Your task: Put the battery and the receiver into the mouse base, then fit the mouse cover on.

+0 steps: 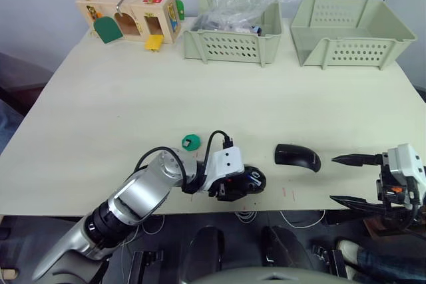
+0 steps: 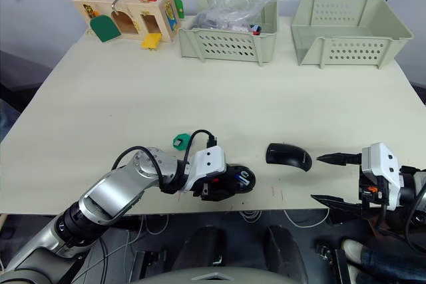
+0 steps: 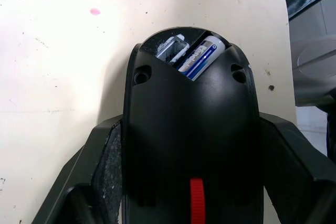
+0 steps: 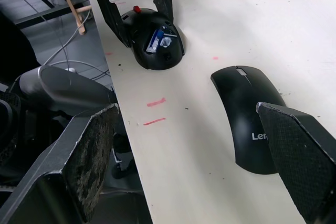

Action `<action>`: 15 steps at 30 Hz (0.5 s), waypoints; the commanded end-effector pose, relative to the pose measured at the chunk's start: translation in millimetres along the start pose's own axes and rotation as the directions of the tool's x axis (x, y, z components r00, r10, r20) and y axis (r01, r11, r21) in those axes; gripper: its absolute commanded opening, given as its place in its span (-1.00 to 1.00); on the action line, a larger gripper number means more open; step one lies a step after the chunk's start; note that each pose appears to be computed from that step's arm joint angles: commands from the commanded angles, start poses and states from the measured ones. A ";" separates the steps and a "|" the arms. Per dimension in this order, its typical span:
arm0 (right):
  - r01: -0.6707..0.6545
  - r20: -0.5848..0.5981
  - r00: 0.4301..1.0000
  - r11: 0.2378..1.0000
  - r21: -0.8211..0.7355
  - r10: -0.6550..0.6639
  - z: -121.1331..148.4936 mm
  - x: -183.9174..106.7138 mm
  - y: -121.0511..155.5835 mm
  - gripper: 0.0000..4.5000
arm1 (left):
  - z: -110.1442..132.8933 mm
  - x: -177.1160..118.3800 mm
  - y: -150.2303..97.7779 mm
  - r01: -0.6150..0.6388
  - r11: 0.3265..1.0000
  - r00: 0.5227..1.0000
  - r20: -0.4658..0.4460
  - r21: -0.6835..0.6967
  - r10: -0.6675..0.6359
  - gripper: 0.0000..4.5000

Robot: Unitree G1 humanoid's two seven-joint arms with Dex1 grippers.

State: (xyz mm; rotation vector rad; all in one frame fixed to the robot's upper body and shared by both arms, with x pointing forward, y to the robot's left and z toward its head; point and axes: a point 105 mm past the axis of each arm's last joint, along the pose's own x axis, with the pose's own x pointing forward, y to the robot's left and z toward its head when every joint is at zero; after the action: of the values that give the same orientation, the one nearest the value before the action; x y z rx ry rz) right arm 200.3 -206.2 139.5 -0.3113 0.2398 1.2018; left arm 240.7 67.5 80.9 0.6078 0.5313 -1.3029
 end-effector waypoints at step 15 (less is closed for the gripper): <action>0.082 0.105 0.991 0.997 0.001 -0.081 22.4 -13.1 -2.5 1.00 | 0.4 -104.7 3.2 -0.149 0.947 0.929 0.289 -0.283 0.232 0.91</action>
State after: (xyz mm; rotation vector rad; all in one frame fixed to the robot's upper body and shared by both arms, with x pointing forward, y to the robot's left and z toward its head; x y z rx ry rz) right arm 200.4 -209.2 154.1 -0.2446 0.1743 1.1483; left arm 227.1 135.5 128.3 0.2609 0.4421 -1.1320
